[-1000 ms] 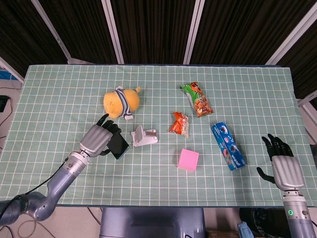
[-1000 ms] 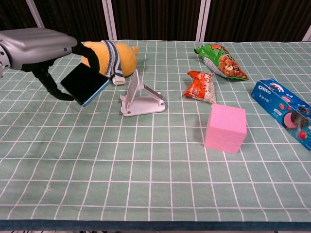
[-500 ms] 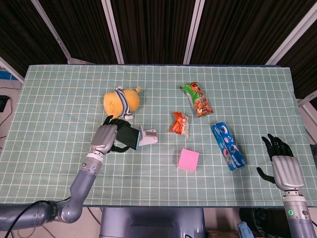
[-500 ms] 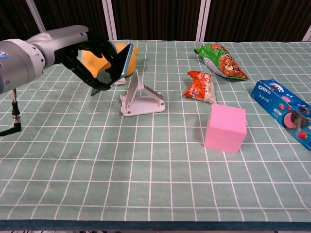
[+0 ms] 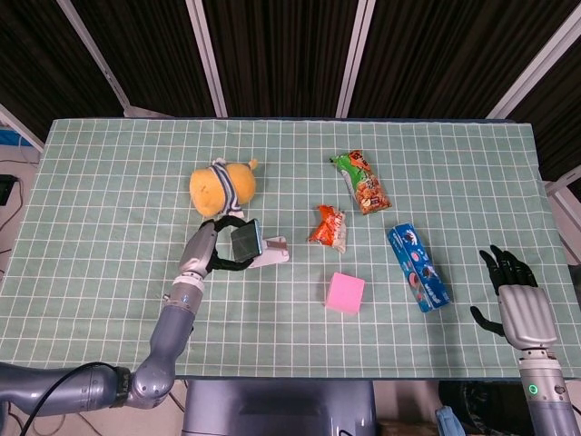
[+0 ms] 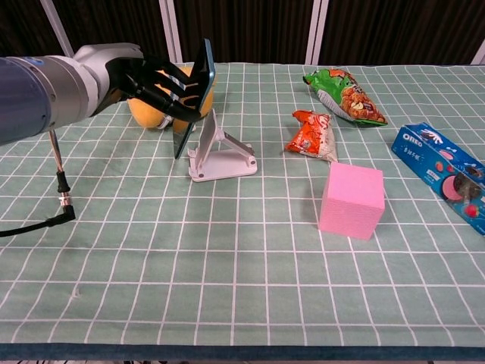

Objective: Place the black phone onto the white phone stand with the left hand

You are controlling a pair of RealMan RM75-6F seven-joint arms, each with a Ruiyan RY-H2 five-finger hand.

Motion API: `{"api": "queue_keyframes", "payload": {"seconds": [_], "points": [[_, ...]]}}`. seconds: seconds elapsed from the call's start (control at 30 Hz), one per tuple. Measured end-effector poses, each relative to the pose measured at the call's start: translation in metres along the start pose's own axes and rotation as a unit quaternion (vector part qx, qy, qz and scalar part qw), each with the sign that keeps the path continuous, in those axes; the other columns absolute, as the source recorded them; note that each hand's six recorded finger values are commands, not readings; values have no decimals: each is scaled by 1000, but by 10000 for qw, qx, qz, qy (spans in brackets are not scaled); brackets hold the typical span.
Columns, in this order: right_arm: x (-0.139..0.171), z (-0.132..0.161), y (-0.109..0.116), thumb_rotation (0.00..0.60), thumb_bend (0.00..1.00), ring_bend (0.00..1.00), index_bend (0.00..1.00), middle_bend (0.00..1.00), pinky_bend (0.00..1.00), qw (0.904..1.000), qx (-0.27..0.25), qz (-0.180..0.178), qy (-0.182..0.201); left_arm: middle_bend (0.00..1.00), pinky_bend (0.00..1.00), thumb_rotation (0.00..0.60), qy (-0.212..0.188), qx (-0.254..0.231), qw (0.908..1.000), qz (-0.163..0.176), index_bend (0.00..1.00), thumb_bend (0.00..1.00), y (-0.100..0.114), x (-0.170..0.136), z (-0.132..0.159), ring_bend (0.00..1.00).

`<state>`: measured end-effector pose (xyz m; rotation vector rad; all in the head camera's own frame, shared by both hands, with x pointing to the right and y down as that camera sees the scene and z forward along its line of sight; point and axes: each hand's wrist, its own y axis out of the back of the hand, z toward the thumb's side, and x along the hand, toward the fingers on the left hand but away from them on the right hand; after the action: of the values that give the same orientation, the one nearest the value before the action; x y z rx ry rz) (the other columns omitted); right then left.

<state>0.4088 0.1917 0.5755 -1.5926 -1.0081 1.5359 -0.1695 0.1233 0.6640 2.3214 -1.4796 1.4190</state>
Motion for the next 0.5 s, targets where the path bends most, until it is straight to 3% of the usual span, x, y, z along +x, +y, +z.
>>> {"api": "queue_keyframes", "payload": {"seconds": [0.5], "points": [[0, 0, 0, 600, 369, 0, 0, 0, 140, 10000, 0, 1, -4, 698, 0, 600, 449, -861, 9946, -369, 641, 495, -8, 16, -1, 157]]}}
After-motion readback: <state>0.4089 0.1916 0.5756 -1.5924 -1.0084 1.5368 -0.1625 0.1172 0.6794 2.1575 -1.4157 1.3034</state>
